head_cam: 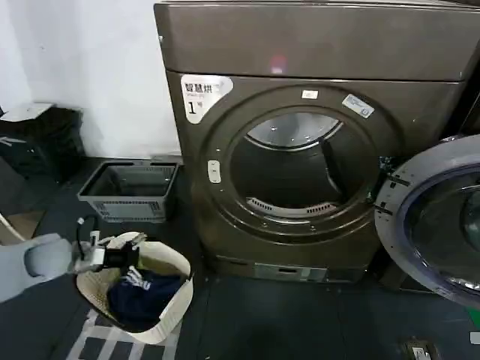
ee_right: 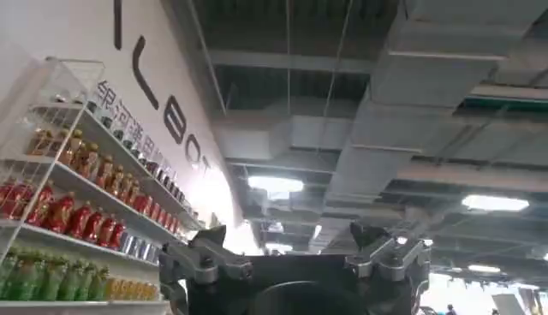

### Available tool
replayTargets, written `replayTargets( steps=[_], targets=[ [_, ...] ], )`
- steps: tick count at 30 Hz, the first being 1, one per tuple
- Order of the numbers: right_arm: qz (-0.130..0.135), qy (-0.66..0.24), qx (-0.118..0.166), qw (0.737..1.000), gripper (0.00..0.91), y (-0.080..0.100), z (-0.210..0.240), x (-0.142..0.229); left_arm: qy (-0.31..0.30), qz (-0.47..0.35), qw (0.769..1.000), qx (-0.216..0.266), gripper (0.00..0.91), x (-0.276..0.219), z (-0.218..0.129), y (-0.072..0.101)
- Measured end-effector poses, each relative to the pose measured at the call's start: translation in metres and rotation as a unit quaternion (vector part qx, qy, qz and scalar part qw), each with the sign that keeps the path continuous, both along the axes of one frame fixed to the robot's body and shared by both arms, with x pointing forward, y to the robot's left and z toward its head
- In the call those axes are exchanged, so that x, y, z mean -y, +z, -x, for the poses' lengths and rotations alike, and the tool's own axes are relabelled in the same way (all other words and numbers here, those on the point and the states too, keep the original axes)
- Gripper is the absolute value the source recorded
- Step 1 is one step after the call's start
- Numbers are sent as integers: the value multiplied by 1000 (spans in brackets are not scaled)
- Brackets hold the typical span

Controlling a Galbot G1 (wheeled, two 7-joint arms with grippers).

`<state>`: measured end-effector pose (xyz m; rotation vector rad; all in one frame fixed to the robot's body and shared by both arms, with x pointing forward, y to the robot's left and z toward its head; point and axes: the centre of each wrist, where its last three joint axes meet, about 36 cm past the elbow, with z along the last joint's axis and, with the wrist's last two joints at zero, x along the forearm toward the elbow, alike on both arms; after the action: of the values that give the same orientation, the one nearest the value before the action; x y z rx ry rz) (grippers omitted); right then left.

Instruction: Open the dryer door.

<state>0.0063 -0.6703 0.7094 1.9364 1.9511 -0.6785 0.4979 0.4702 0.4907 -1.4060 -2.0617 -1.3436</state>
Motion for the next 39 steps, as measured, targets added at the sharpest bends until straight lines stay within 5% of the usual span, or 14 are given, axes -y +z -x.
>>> replayTargets(
  steps=[18,39],
  targets=[
    [-3,7,1,1000,907,-6,-7,-1,44,-69,996,-22,907,-57,14,-8],
    [-1,7,-3,1000,907,-5,-8,-3,96,-108,989,-31,907,-70,12,-9]
  ],
)
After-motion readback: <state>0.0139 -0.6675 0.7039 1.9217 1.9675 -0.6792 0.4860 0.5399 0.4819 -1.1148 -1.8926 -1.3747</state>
